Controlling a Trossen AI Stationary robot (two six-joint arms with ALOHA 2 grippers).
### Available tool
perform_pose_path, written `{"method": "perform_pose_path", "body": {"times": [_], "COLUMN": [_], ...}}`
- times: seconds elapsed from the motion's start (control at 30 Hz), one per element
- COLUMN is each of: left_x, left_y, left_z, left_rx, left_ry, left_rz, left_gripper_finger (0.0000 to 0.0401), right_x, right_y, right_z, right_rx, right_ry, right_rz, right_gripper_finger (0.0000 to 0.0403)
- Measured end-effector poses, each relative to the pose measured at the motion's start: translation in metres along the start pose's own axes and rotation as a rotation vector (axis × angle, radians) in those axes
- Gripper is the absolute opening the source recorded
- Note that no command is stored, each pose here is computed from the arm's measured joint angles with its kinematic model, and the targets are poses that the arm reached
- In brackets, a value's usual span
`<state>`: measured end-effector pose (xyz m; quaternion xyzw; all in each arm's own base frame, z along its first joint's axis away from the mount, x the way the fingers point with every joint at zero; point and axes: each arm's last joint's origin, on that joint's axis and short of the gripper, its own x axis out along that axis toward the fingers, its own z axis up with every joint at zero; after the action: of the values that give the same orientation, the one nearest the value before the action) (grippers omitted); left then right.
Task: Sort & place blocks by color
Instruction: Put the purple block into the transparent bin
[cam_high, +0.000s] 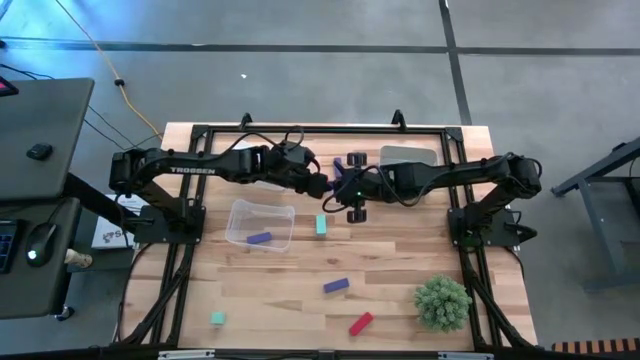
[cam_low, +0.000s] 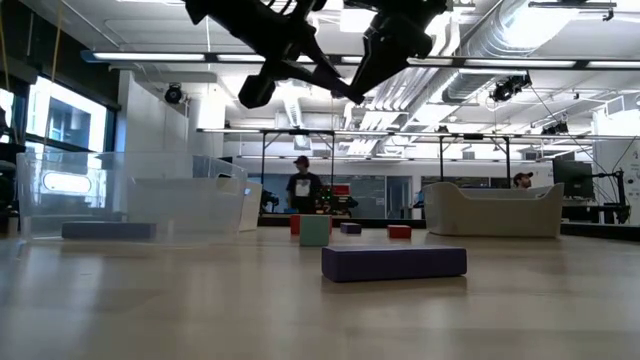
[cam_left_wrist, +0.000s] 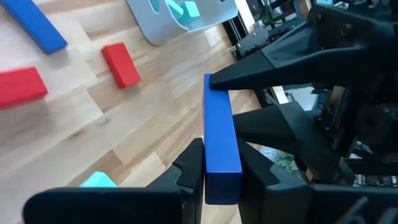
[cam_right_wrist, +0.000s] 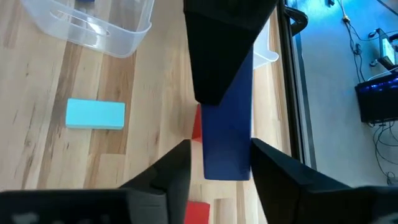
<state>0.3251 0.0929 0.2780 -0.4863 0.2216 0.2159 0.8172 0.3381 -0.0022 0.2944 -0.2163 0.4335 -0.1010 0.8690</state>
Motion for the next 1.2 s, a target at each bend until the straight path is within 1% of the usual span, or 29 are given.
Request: {"method": "perform_pose_path", "body": {"times": [0.17,0.37,0.47,0.57,0.77,0.93,1.03,1.2], "left_x": [-0.001,-0.003,-0.005,-0.008,-0.014,-0.02,-0.026,-0.044], "left_y": [0.005,0.017,0.025,0.034,0.051,0.067,0.077,0.093], "left_z": [0.005,0.019,0.026,0.031,0.042,0.051,0.057,0.066], "left_rx": [0.051,0.115,0.146,0.183,0.245,0.288,0.307,0.325], "left_ry": [-0.017,-0.041,-0.029,-0.006,0.016,0.036,0.048,0.075], "left_rz": [0.025,0.064,0.08,0.106,0.18,0.239,0.277,0.351], "left_gripper_finger": [0.0042,0.0042,0.0042,0.0042,0.0042,0.0042,0.0042,0.0042], "right_x": [0.0,0.0,0.0,0.0,0.004,0.009,0.011,0.015], "right_y": [-0.001,-0.002,-0.003,-0.006,-0.016,-0.028,-0.036,-0.047], "right_z": [-0.001,-0.003,-0.004,-0.005,-0.009,-0.013,-0.017,-0.022], "right_rx": [0.033,0.111,0.154,0.211,0.398,0.518,0.566,0.627], "right_ry": [0.016,0.048,0.057,0.062,0.062,0.07,0.076,0.086], "right_rz": [-0.039,-0.096,-0.135,-0.176,-0.191,-0.219,-0.228,-0.252], "right_gripper_finger": [0.017,0.0172,0.0173,0.0173,0.0174,0.0174,0.0174,0.0174]}}
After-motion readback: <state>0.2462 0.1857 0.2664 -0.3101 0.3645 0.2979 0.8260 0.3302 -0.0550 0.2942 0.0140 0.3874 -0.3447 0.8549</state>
